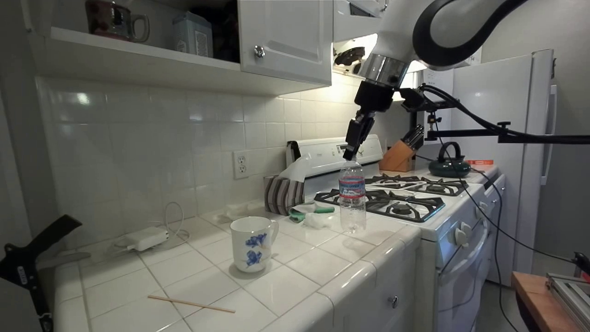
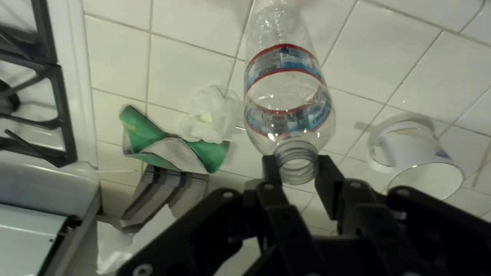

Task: Move the bottle to the left. Then, open the right door of the wall cabinet, retrieve a cup, and place it on the counter.

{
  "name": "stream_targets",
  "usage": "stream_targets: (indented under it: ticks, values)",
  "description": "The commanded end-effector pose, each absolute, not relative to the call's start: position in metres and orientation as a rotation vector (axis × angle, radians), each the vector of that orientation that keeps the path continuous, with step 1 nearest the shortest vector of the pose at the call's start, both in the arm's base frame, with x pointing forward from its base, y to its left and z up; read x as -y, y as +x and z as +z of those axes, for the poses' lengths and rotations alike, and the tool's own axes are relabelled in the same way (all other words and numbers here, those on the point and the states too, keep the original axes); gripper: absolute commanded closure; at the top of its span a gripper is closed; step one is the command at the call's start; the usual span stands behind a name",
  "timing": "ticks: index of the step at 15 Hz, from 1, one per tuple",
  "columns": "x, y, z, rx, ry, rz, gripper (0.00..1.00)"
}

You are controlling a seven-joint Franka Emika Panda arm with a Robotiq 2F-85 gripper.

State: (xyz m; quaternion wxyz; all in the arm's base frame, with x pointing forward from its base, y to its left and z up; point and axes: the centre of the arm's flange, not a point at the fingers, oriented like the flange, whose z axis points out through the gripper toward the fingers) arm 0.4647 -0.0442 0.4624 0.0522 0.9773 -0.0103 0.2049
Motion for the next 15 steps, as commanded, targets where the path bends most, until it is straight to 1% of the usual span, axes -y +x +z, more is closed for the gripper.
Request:
stream_targets:
  ticks: [1, 5, 10, 15]
  values:
    - [0.016, 0.476, 0.463, -0.214, 2.923, 0.704, 0.93]
    - [-0.001, 0.514, 0.463, -0.219, 2.935, 0.782, 0.93]
    - [0.007, 0.551, 0.45, -0.11, 2.99, 0.707, 0.93]
    - [0.006, 0.579, 0.44, -0.033, 3.043, 0.705, 0.93]
